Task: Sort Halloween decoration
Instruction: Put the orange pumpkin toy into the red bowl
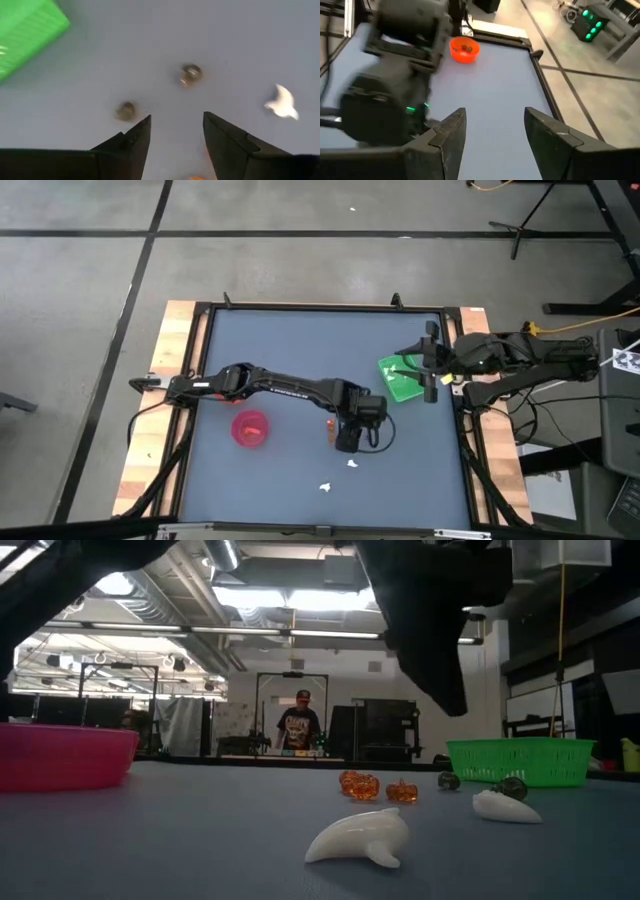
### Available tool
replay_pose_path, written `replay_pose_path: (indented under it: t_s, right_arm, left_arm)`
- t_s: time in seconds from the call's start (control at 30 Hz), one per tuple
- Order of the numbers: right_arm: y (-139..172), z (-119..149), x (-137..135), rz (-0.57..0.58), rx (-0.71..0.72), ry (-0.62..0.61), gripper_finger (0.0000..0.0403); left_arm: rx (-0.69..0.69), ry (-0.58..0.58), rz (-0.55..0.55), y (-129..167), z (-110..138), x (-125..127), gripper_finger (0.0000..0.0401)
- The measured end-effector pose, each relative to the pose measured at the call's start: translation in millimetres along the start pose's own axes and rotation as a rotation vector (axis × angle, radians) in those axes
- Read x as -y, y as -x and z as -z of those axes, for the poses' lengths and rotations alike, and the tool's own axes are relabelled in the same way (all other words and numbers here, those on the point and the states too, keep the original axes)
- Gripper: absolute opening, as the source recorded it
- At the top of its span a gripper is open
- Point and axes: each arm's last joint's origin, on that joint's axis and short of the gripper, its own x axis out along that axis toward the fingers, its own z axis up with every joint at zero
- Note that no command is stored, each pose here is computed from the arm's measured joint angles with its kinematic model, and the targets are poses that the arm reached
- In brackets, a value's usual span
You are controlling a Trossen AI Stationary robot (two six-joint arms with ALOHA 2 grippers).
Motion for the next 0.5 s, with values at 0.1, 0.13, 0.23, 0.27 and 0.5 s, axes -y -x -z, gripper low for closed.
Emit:
replay_pose_path:
  t_s: [0.1,0.13,0.23,0.27,0.5]
  right_arm:
    - [1.3,1.3,0.4,0.001,-0.007,0.001,0.0199]
    - [1.9,1.3,0.6,0.001,-0.005,0.000,0.0199]
    - [1.9,2.2,0.4,-0.002,-0.015,-0.002,0.0199]
    - [1.7,2.4,0.2,-0.003,-0.018,-0.009,0.0199]
    - [1.3,2.1,0.1,-0.002,-0.017,-0.031,0.0199]
  left_arm:
    - [-0.054,-0.010,0.017,0.3,3.4,16.7,0.0165]
    - [-0.070,-0.014,0.022,0.6,4.5,21.7,0.0165]
    - [-0.108,-0.030,0.029,1.2,7.2,33.8,0.0165]
    - [-0.111,-0.033,0.025,1.2,7.3,37.0,0.0165]
    - [-0.110,-0.026,-0.011,-1.3,7.1,51.3,0.0165]
